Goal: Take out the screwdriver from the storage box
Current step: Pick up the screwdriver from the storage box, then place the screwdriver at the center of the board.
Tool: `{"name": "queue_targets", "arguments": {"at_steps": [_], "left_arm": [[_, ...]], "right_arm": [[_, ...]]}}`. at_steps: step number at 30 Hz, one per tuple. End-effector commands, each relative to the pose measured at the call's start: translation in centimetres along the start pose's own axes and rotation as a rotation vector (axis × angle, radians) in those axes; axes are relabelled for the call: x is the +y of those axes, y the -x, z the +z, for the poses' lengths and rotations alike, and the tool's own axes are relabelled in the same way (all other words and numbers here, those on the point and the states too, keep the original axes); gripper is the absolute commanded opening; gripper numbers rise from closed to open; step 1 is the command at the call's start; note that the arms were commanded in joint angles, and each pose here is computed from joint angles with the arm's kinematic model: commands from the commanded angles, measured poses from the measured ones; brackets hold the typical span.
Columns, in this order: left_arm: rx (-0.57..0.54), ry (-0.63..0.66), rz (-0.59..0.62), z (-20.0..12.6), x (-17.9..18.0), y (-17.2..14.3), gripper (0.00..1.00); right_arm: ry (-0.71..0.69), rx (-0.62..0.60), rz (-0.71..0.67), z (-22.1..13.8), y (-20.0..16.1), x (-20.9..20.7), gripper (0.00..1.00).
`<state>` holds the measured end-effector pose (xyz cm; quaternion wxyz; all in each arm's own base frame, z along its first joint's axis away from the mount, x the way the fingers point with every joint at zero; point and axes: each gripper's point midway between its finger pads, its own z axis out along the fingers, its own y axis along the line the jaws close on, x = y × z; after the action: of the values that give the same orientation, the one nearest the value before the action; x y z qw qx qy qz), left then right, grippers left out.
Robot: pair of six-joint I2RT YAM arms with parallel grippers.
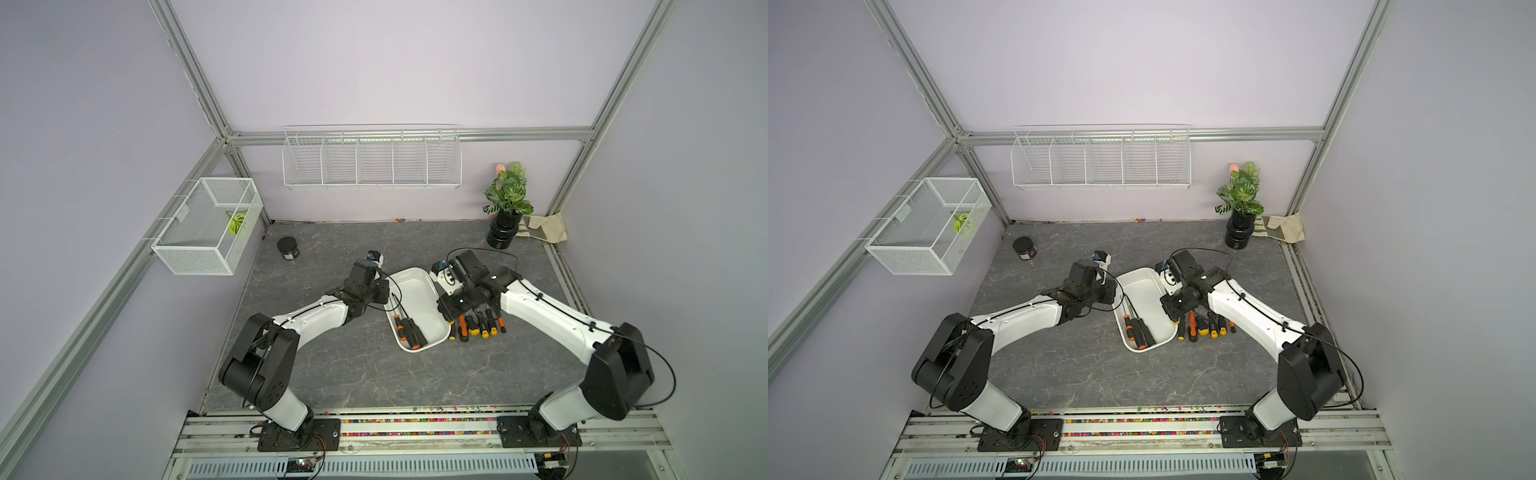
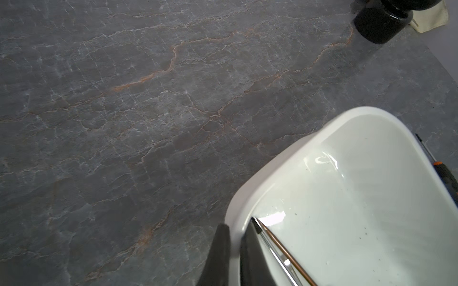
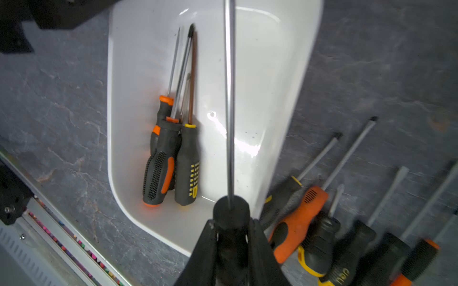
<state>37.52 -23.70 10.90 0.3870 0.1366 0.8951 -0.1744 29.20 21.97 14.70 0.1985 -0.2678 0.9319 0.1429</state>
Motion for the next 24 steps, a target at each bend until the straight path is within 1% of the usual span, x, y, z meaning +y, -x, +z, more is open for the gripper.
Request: {"name": "queue_targets", "arguments": {"at_steps": [1,4,7,9,11,18,21,24], "left_arm": [[-0.051,-0.002,0.012,-0.4,-0.2,1.8,0.0],[-0.052,-0.004,0.009,-0.4,-0.2,1.6,0.0],[-0.054,-0.008,0.007,-0.4,-0.3,1.6,0.0],[-0.057,-0.011,0.007,-0.4,-0.4,1.6,0.0],[-0.056,-0.017,0.006,-0.3,-0.4,1.6,0.0],[-0.06,-0.023,0.011,-0.4,-0.5,1.6,0.0],[-0.057,-0.03,0.011,-0.2,-0.7,1.5,0.0],[-0.058,-0.032,0.017,-0.4,-0.7,1.7,0.0]], "right_arm": [[-0.076,0.016,0.072,-1.1,-1.5,-3.0,0.0],[-0.124,0.067,0.141,-0.8,-3.2,-6.5,0.0],[-0.252,0.134,0.201,-0.4,-5.4,-10.9,0.0],[-0.266,0.146,0.267,0.0,-5.7,-12.9,0.0],[-0.313,0.16,0.303,0.5,-5.9,-14.9,0.0],[-0.506,0.18,0.333,-0.8,-6.4,-19.7,0.0],[-0.511,0.233,0.382,-0.4,-7.8,-21.3,0.0],[-0.5,0.261,0.42,0.0,-8.6,-22.3,0.0]]}}
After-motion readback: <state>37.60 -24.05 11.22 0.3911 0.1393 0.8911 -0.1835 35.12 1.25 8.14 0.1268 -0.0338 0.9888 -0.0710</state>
